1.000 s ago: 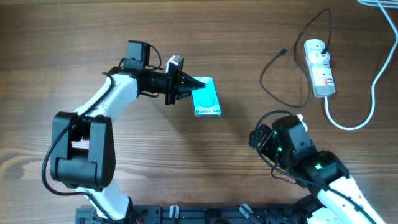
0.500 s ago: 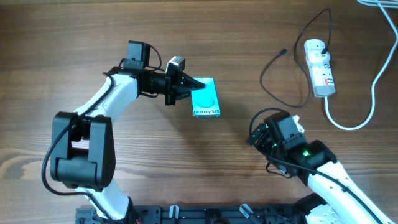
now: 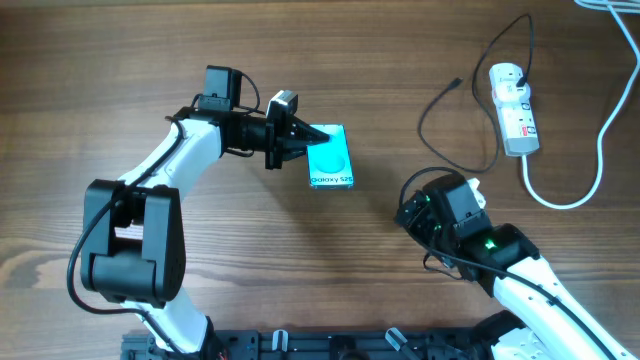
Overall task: Plug charger to phone and switch on socket
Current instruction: 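Move the right gripper to the black cable and grasp its USB-C end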
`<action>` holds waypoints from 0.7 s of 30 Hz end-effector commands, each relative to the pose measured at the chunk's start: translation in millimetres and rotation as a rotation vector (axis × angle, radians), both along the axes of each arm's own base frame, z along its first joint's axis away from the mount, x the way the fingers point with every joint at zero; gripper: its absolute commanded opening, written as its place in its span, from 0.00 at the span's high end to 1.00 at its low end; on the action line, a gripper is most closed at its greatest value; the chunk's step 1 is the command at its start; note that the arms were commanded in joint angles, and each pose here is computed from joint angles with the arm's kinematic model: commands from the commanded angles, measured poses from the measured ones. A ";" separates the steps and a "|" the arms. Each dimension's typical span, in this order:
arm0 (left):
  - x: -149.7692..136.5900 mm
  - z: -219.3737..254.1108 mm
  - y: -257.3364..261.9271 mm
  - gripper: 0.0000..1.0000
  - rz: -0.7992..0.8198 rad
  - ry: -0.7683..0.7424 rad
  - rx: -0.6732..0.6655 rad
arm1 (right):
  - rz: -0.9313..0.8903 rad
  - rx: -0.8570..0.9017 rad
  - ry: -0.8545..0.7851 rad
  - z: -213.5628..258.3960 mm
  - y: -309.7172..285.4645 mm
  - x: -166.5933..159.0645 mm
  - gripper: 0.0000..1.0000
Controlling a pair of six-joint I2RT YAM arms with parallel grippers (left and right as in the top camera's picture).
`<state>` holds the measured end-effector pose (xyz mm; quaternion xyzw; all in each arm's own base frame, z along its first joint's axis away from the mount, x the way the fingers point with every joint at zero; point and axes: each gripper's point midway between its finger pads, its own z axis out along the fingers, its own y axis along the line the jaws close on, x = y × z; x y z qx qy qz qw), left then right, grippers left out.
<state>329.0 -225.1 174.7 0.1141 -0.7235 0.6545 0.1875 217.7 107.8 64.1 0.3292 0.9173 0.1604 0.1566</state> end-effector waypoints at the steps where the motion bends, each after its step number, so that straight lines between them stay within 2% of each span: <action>1: -2.0 11.0 1.1 0.96 -0.019 -0.024 -0.049 | -0.017 -0.023 -0.071 9.4 -2.9 16.2 0.28; 2: -2.0 11.0 1.1 0.96 -0.019 -0.039 -0.051 | 0.012 -0.027 -0.105 13.5 -0.3 22.2 0.35; 5: -2.6 10.7 1.2 0.96 -0.020 -0.037 -0.051 | 0.061 -0.038 -0.172 32.4 4.5 35.5 0.39; 14: -2.2 9.9 1.1 0.96 -0.018 -0.056 -0.048 | -0.051 -0.185 -0.263 112.0 -30.9 61.1 0.38; 17: -2.4 9.9 0.9 0.96 -0.019 -0.056 -0.048 | -0.108 -0.204 -0.247 119.1 -51.0 68.0 0.38; 21: -1.7 8.4 0.8 0.96 -0.015 -0.058 -0.040 | -0.130 -0.226 -0.210 109.9 -73.4 93.6 0.38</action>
